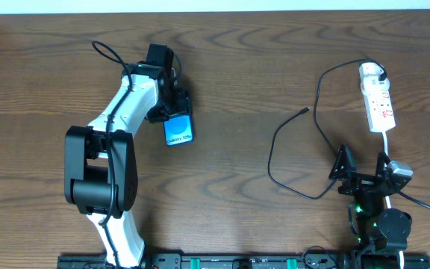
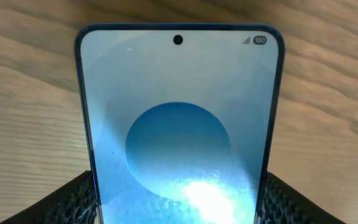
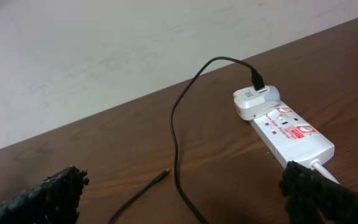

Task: Plug charger to phone and switch on socket
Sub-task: 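Lift the phone with the left gripper and tilt it upright toward center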

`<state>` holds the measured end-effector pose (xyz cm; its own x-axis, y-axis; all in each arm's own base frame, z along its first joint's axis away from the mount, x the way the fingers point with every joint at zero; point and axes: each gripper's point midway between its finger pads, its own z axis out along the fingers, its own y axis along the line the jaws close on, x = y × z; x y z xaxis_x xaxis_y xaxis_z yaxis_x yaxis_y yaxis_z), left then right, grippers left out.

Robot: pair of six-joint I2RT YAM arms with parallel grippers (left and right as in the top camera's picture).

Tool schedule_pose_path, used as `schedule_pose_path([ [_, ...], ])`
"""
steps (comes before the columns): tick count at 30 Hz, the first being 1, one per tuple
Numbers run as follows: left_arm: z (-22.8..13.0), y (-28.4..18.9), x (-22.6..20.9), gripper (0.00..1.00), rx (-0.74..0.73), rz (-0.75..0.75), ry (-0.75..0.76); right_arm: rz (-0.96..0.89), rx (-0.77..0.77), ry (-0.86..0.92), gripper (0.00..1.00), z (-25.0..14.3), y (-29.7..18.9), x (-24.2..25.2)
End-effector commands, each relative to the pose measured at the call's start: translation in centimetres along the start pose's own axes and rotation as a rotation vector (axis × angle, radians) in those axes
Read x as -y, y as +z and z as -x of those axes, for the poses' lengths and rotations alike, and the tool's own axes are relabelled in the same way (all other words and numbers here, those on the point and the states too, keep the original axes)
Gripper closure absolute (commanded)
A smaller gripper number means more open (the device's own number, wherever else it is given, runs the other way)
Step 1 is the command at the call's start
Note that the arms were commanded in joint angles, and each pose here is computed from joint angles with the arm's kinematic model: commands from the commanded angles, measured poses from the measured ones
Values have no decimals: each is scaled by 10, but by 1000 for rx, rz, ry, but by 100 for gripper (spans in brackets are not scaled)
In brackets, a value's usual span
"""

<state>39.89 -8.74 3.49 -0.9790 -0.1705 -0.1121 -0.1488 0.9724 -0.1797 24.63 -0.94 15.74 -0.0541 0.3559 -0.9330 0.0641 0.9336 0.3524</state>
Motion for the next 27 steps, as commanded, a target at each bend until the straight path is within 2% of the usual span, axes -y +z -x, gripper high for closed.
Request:
schedule_pose_path([
  [1, -9, -15, 26, 39, -36, -147, 1, -1, 3, -4, 1, 0, 0, 0],
  [14, -36, -42, 90, 40, -205, -548, -43, -1, 3, -4, 1, 0, 0, 0],
  [20, -42, -55, 107, 41, -259, -667, -66, -1, 3, -4, 1, 0, 0, 0],
  [27, -44, -60, 114, 41, -315, -697, -162, -1, 3, -4, 1, 0, 0, 0],
])
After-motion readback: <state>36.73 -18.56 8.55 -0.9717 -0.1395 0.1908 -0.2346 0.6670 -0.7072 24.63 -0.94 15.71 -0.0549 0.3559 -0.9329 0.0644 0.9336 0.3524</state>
